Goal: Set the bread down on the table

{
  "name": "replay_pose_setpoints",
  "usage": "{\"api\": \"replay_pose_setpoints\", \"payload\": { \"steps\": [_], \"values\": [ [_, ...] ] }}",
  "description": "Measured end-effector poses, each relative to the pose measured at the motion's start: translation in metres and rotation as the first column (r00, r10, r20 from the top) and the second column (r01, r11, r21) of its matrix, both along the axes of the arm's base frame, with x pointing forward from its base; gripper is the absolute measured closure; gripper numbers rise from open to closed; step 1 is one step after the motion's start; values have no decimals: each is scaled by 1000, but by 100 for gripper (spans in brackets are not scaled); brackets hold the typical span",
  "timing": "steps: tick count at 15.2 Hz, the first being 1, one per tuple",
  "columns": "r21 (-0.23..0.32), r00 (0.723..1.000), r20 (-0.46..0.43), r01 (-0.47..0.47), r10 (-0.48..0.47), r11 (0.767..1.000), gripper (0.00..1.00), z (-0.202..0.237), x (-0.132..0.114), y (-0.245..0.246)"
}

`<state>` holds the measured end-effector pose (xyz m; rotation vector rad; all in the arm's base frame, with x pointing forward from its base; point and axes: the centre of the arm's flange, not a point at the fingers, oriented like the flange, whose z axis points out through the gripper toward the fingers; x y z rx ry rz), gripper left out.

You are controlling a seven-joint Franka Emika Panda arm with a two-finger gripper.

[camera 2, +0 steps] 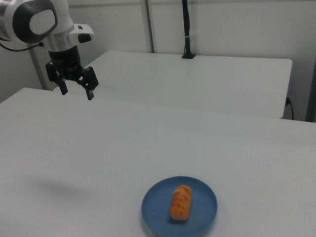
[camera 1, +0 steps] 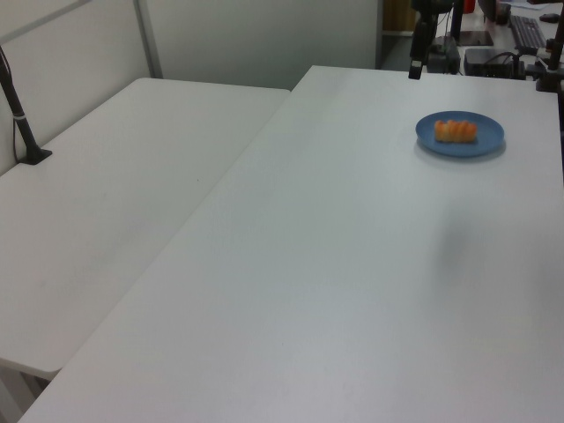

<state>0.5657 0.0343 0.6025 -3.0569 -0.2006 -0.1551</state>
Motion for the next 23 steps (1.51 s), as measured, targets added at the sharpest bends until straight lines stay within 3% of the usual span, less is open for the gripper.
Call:
{"api": "replay_pose_setpoints", "payload": {
  "steps": [23],
  "values": [
    [0,1000,-18,5,-5,1000,0,2,-4,-4]
  ]
}}
